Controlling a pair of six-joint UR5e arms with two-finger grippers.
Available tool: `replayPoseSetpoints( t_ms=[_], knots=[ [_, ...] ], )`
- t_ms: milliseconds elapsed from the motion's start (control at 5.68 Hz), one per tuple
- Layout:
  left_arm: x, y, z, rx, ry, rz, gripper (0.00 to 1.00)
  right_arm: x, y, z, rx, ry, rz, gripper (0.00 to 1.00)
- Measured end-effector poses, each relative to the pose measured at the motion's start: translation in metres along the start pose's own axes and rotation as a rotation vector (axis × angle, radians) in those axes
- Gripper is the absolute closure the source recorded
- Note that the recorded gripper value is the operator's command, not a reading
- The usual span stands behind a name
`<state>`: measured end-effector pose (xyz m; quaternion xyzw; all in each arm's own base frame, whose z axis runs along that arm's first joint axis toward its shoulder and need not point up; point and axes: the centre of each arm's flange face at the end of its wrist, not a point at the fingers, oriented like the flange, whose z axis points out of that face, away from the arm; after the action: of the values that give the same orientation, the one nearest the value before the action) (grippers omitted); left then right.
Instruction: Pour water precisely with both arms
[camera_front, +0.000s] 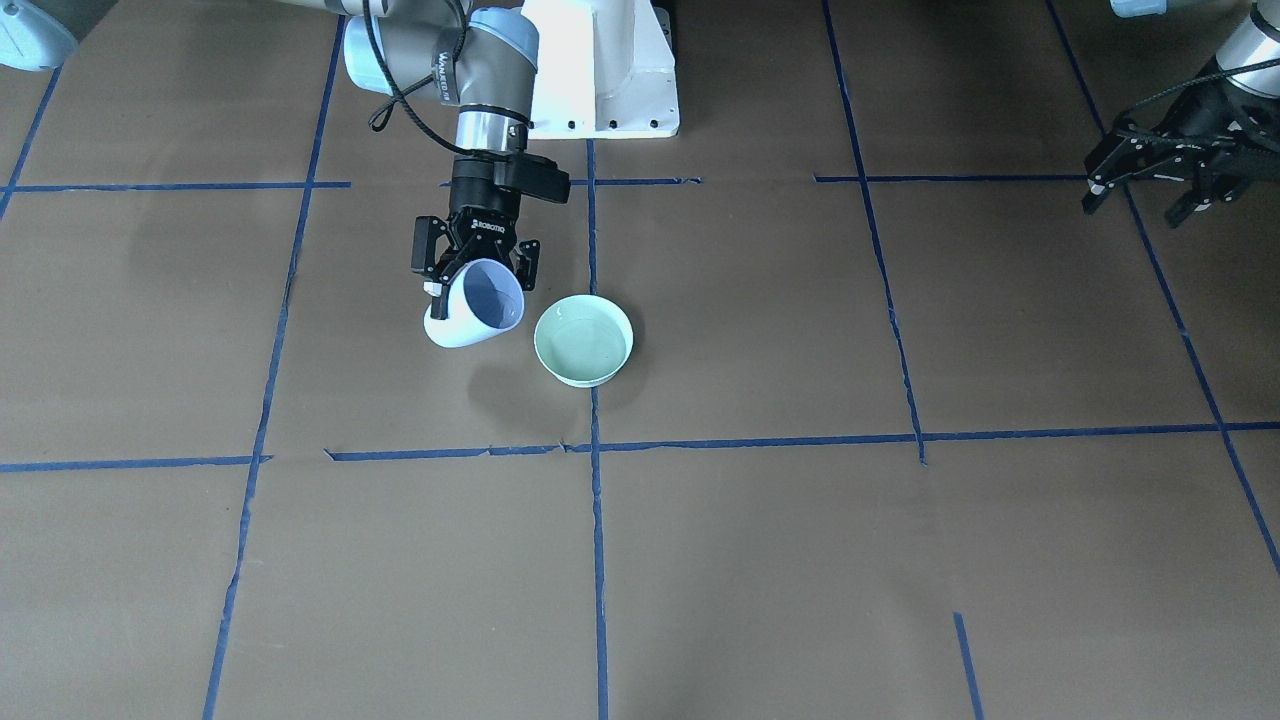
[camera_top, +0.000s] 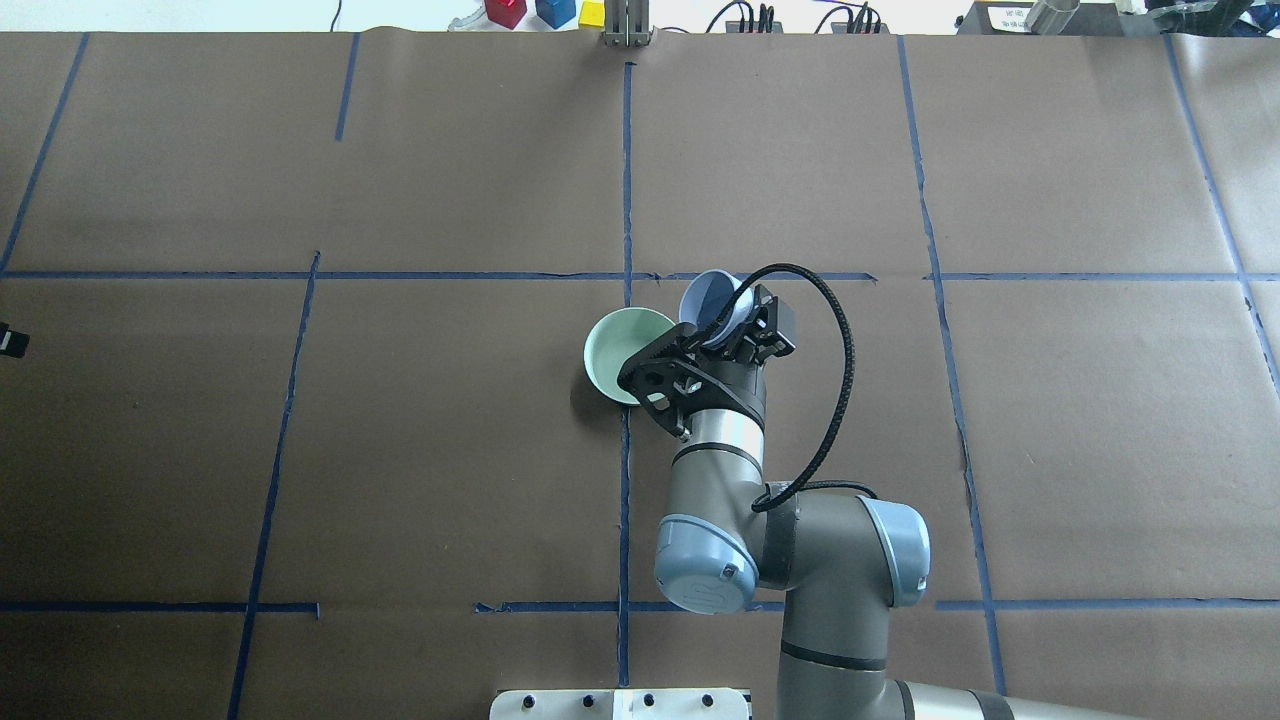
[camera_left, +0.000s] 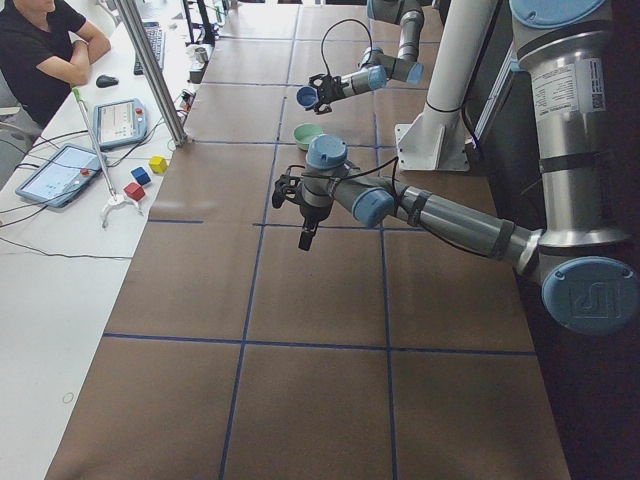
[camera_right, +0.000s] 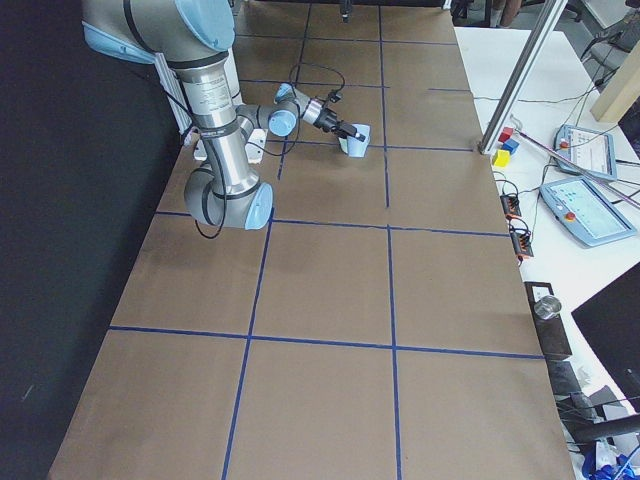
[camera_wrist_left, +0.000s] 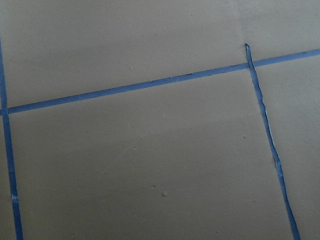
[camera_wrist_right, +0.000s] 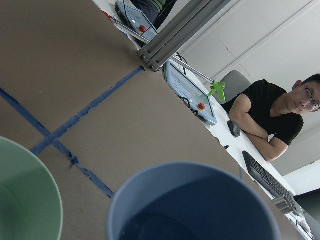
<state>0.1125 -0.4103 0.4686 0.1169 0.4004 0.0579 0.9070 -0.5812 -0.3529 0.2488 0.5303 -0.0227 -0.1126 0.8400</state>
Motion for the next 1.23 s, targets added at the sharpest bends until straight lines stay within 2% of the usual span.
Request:
replayPoseSetpoints(
  t_ms=[528,880,1231],
  knots=[
    [-0.001,0.0,0.001,-0.001,-0.001,-0.002,0.0,-0.007,-0.025,-0.002,-0.027,0.044,-0.209,1.0],
    [-0.001,0.0,0.001,-0.001,-0.001,-0.002,0.0,-0.019,-0.036,0.011,-0.048,0.07,-0.296,1.0],
    [0.001,-0.001,0.0,0.001,0.001,0.0,0.0,-0.026,-0.033,0.019,-0.056,0.087,-0.362,1.0]
  ],
)
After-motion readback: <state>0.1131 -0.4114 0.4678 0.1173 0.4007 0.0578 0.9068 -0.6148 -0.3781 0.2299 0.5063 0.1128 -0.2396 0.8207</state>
